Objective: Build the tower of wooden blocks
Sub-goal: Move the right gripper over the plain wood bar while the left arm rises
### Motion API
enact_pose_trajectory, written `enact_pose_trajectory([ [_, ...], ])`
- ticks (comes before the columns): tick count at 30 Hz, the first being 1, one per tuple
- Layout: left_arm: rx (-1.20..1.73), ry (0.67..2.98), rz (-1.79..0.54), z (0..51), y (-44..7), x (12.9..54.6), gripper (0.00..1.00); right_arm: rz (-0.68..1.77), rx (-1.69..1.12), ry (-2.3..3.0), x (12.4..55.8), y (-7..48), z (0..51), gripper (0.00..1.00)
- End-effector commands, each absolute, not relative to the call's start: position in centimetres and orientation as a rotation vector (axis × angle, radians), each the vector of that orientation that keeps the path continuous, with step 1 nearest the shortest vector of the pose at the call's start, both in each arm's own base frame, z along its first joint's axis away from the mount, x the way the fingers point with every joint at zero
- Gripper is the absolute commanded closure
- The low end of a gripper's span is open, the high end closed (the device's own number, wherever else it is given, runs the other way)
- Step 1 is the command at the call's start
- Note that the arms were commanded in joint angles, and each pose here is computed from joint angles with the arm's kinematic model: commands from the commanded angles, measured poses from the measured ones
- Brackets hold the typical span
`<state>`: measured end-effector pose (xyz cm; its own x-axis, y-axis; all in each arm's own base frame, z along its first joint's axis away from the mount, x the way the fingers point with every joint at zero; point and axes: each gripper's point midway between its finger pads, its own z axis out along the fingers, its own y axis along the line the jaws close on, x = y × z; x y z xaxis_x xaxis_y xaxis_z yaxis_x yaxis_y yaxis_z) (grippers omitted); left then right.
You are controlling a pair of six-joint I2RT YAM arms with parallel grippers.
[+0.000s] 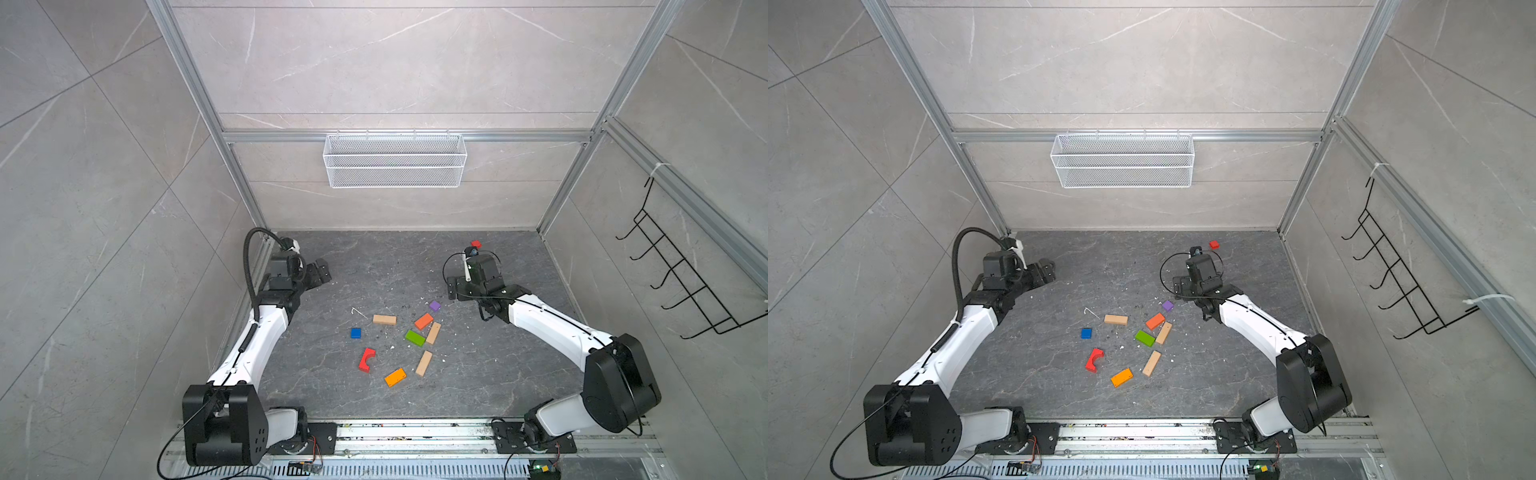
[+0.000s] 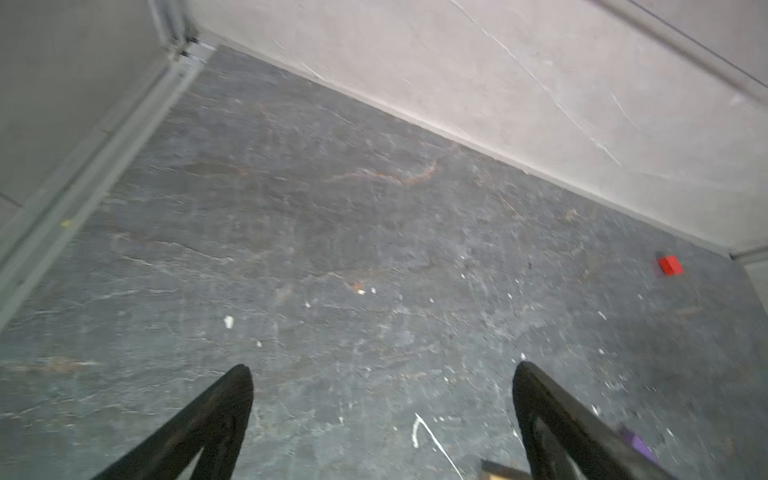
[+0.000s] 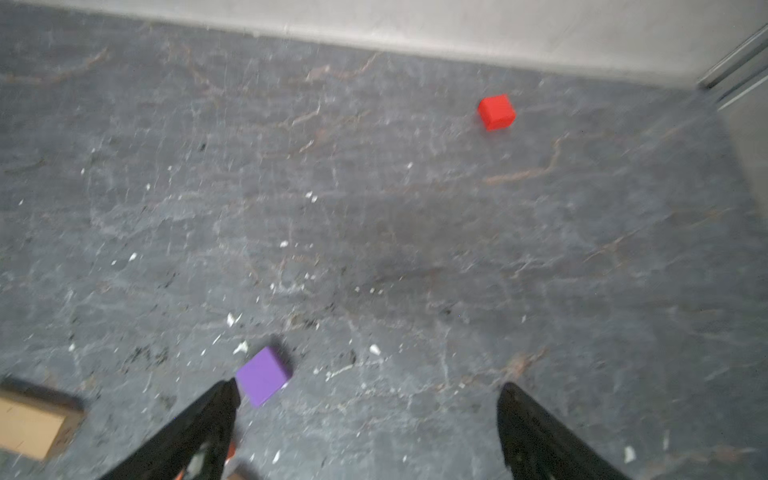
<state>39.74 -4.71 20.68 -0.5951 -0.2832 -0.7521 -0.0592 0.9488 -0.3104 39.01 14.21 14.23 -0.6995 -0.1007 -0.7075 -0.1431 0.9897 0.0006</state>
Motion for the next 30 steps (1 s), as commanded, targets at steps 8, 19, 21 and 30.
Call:
enact_pose_trajectory([
  [8, -0.005, 2.525, -0.433, 16.8, -12.0, 34.7, 0.0, 0.323, -0.159, 2.673, 33.2, 18.7, 11.4, 0.01],
  [19, 0.156, 2.555, -0.533, 19.6, -13.2, 33.4, 0.0, 0.387, -0.128, 2.72, 31.9, 27.4, 11.3, 0.01],
  [21, 0.107, 2.542, -0.56, 19.4, -12.6, 33.6, 0.0, 0.351, -0.139, 2.703, 32.0, 29.1, 11.3, 0.01],
  [30, -0.016, 2.527, -0.583, 19.7, -10.3, 33.7, 0.0, 0.222, -0.123, 2.682, 32.6, 34.9, 9.5, 0.03],
])
